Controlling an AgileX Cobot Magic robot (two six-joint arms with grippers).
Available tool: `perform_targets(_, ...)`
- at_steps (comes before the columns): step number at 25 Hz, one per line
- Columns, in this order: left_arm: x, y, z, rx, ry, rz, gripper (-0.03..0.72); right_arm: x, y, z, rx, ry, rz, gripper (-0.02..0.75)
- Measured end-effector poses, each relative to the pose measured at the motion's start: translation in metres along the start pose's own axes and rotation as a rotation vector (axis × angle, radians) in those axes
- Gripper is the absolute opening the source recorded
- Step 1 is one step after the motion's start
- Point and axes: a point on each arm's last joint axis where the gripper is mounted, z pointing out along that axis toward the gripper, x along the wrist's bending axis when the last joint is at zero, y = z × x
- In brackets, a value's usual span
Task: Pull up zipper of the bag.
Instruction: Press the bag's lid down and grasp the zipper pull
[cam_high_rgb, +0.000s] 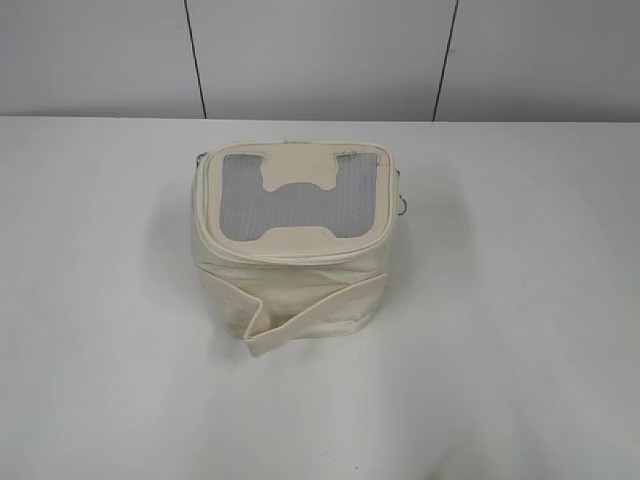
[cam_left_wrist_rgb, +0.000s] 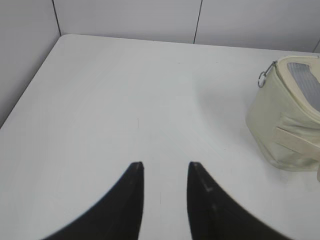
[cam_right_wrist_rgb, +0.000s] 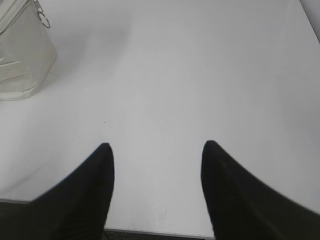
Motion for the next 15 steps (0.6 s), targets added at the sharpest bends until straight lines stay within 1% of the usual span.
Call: perform_targets(15,0.0,0.0,0.0,0.0,0.0,0.0,0.241,0.0,0.0,0.0,0.0,0.0,0.0,0.44)
